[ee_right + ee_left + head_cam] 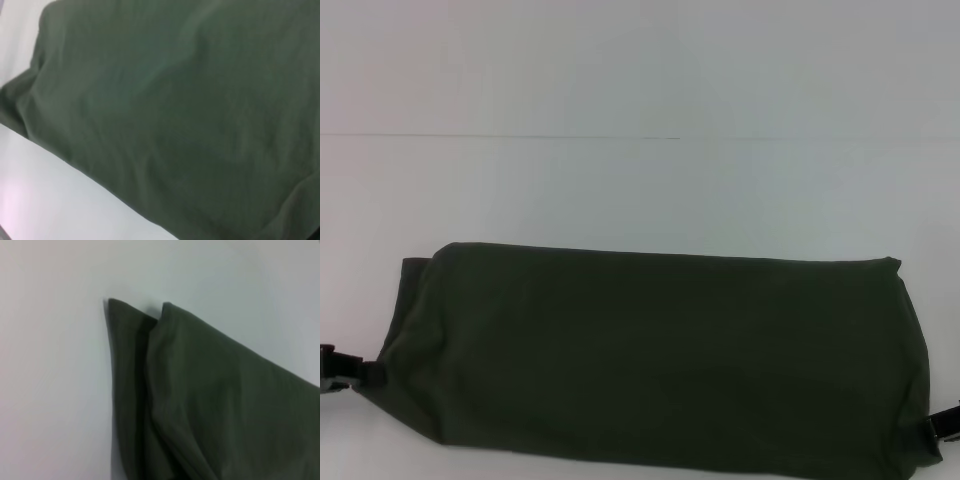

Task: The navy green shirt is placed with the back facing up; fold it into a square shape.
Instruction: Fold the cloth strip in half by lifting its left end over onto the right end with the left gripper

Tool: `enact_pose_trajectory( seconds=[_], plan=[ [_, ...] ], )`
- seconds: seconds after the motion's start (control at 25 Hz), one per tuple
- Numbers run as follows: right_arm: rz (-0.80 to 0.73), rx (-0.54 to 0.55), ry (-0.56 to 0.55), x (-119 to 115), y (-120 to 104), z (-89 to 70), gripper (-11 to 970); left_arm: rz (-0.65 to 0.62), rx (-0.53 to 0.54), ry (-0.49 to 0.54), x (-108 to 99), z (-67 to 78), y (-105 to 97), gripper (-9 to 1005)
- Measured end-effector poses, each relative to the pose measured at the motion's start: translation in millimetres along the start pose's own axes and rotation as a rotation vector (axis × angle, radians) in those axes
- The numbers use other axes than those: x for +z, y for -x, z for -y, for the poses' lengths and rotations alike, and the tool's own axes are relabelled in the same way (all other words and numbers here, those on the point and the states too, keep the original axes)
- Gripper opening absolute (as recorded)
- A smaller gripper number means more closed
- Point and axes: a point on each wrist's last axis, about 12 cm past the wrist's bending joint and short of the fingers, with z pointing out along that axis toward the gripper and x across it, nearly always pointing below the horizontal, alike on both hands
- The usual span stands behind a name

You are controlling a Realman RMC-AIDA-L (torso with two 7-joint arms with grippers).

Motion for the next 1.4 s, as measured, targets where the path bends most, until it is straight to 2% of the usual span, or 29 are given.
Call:
enact_pose_trajectory(
  seconds=[0.2,0.36,0.44,0.52,0.6,0.76,0.88,1.0,1.12,1.28,1.4],
  plan=[
    [0.085,0.02,0.014,-18.8,-2.1,6.2,157,0.033,-0.039,0.004,-6.5,-2.7,2.7,53],
    [0.225,0.03,0.016,-48.3,-1.6,11.9,234,0.112,-0.079,0.003,-19.4,-8.1,6.5,57],
    [0.323,0.007,0.033,-62.5,-0.3,13.8,330,0.152,-0.092,-0.013,-24.7,-9.2,9.3,194],
    [0.418,-0.067,0.076,-70.3,1.8,10.6,427,0.175,-0.092,-0.039,-27.0,-7.3,12.0,307],
    [0.503,-0.228,0.13,-69.8,4.0,2.0,522,0.18,-0.091,-0.064,-26.7,-3.5,15.7,398],
    [0.543,-0.533,0.155,-49.0,11.5,-14.3,711,0.14,-0.109,-0.124,-22.2,7.6,26.0,570],
    [0.509,-0.743,0.157,-20.2,18.5,-27.5,917,0.098,-0.127,-0.181,-16.2,18.2,34.7,692],
    [0.473,-0.921,0.131,13.5,23.8,-38.0,916,0.041,-0.138,-0.219,-4.5,27.3,40.0,808],
    [0.428,-1.023,0.049,41.2,31.0,-41.1,915,-0.006,-0.147,-0.209,9.8,32.2,46.0,921],
    [0.359,-1.109,-0.006,67.3,36.8,-41.3,915,-0.025,-0.155,-0.173,27.5,34.0,53.4,930],
    [0.361,-1.151,0.002,75.2,39.0,-44.3,916,-0.029,-0.156,-0.151,36.7,34.1,56.6,938]
  ],
)
